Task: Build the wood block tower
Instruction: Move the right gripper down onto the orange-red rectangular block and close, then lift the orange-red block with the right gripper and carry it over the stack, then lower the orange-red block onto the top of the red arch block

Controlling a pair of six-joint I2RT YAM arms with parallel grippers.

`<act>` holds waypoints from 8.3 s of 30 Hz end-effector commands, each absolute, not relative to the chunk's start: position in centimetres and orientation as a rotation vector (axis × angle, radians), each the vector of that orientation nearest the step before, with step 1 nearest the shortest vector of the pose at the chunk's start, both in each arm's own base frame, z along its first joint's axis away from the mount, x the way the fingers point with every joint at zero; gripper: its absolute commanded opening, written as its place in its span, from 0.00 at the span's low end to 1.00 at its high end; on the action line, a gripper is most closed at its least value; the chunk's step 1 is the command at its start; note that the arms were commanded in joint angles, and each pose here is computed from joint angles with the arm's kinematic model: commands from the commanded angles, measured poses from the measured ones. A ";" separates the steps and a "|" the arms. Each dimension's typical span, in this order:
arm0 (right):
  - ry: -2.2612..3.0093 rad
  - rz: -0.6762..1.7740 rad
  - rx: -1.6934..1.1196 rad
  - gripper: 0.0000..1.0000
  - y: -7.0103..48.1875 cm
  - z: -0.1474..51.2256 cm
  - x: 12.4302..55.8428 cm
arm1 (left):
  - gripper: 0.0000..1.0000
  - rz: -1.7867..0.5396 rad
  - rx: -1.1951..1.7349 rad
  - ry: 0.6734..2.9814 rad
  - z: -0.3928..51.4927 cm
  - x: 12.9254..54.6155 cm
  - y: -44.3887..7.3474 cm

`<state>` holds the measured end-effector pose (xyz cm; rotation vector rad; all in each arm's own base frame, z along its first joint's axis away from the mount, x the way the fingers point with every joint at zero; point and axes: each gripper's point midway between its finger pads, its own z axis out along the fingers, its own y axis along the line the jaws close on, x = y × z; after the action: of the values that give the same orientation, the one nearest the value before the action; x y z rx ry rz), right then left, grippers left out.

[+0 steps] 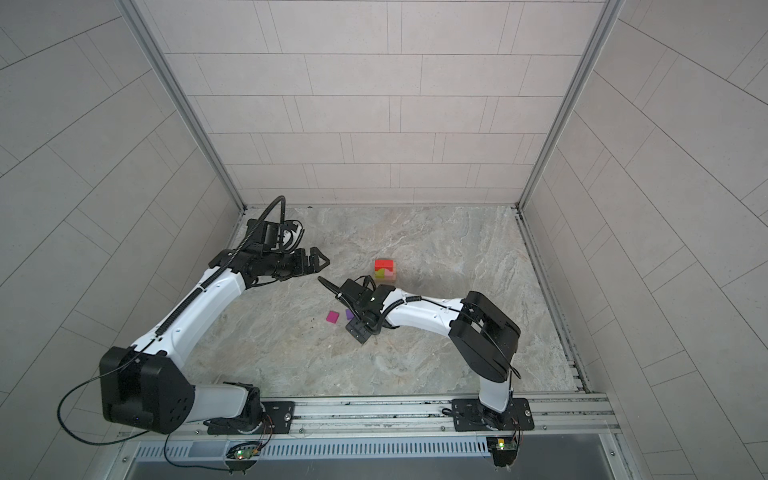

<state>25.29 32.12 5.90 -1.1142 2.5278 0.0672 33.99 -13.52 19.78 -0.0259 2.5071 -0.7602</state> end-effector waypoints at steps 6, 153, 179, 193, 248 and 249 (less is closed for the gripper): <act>2.536 0.068 -1.173 0.89 33.1 4.6 25.1 | 1.00 -0.773 -0.042 2.516 19.3 34.0 -13.4; 2.698 -0.075 0.179 0.42 25.5 11.1 44.4 | 1.00 -0.822 -0.045 2.493 19.8 33.9 -13.9; 2.707 -0.060 0.193 0.42 25.6 10.1 45.1 | 1.00 -0.825 -0.044 2.493 19.7 33.9 -13.9; 2.716 -0.064 0.190 0.41 25.7 9.6 45.0 | 1.00 -0.825 -0.045 2.492 19.8 33.9 -13.9; 2.704 -0.063 0.201 0.64 25.4 10.1 45.2 | 1.00 -0.825 -0.043 2.494 19.7 33.8 -13.9; 2.708 -0.062 0.199 0.64 25.4 10.0 45.1 | 1.00 -0.825 -0.042 2.492 19.8 33.8 -14.0</act>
<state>44.93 25.86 9.38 0.1858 2.7229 -0.0439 33.80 -14.12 19.86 -0.0334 2.5019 -0.8200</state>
